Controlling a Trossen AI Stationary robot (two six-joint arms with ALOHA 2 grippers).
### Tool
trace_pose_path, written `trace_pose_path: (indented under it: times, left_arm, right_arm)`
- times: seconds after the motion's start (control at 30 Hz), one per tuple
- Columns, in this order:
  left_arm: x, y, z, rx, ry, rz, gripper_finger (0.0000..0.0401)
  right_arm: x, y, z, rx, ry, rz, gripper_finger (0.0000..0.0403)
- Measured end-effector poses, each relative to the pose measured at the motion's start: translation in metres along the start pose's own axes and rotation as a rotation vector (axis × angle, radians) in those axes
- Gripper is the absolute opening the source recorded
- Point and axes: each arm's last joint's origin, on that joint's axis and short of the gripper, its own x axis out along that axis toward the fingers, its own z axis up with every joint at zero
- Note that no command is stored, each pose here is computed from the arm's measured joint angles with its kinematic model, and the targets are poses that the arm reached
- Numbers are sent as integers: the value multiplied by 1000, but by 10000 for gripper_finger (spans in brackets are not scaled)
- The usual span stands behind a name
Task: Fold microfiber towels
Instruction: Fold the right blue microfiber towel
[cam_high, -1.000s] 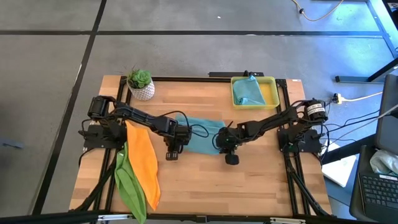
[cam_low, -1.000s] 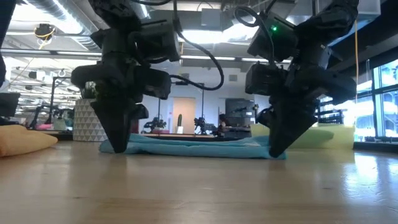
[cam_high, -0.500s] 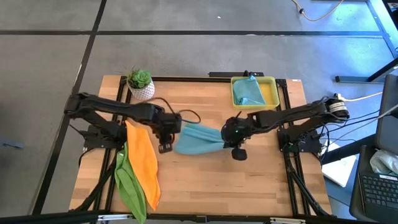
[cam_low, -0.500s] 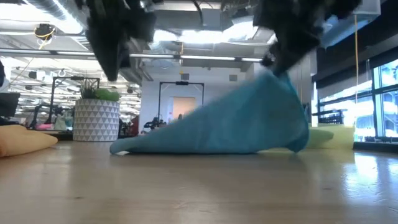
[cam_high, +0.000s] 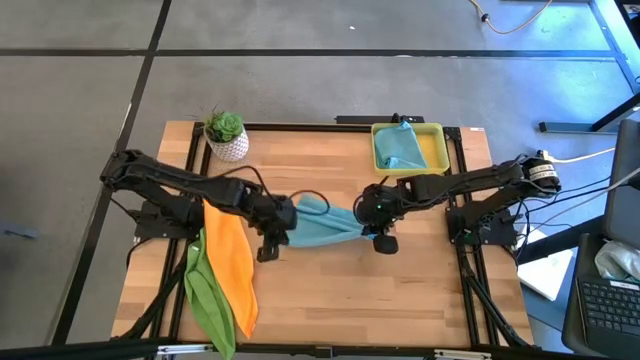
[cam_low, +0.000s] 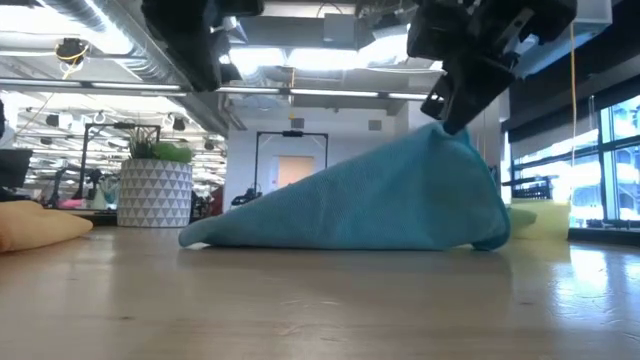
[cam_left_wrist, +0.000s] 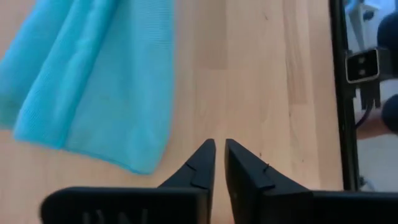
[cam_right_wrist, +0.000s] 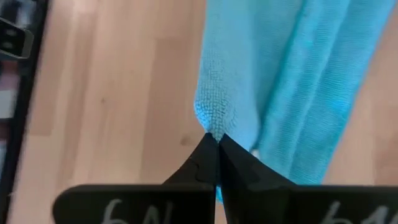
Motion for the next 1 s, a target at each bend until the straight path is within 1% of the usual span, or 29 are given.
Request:
trace_pose_path:
  times: [0.07, 0.23, 0.33, 0.4, 0.5, 0.6, 0.7, 0.83, 1.0]
  left_arm:
    - [8, -6, -1, 36, 12, 1, 44]
    - [30, -16, -6, 139, 77, 19, 83]
    - [44, -19, -12, 219, 113, 89, 106]
    - [50, -18, -12, 241, 95, 145, 119]
    - [56, -13, -13, 235, 41, 208, 136]
    - [62, -5, -14, 190, -5, 228, 153]
    - [68, 2, -19, 157, -19, 203, 166]
    - [75, 4, -25, 161, -50, 178, 175]
    - [83, 7, -34, 164, -71, 160, 178]
  right_arm:
    - [0, 1, 0, 5, 2, 36, 5]
    - [-1, 1, -1, 3, 14, 45, 6]
    - [-1, 0, -1, 5, 12, 44, 6]
    - [-1, 0, 0, 7, 12, 42, 6]
    - [-1, -1, -1, 7, 13, 42, 6]
    - [-1, -1, -1, 7, 14, 41, 9]
    - [-1, -1, -3, 11, 35, 40, 11]
    - [-1, -1, -4, 9, 49, 39, 9]
    - [-1, 0, -5, 11, 56, 64, 10]
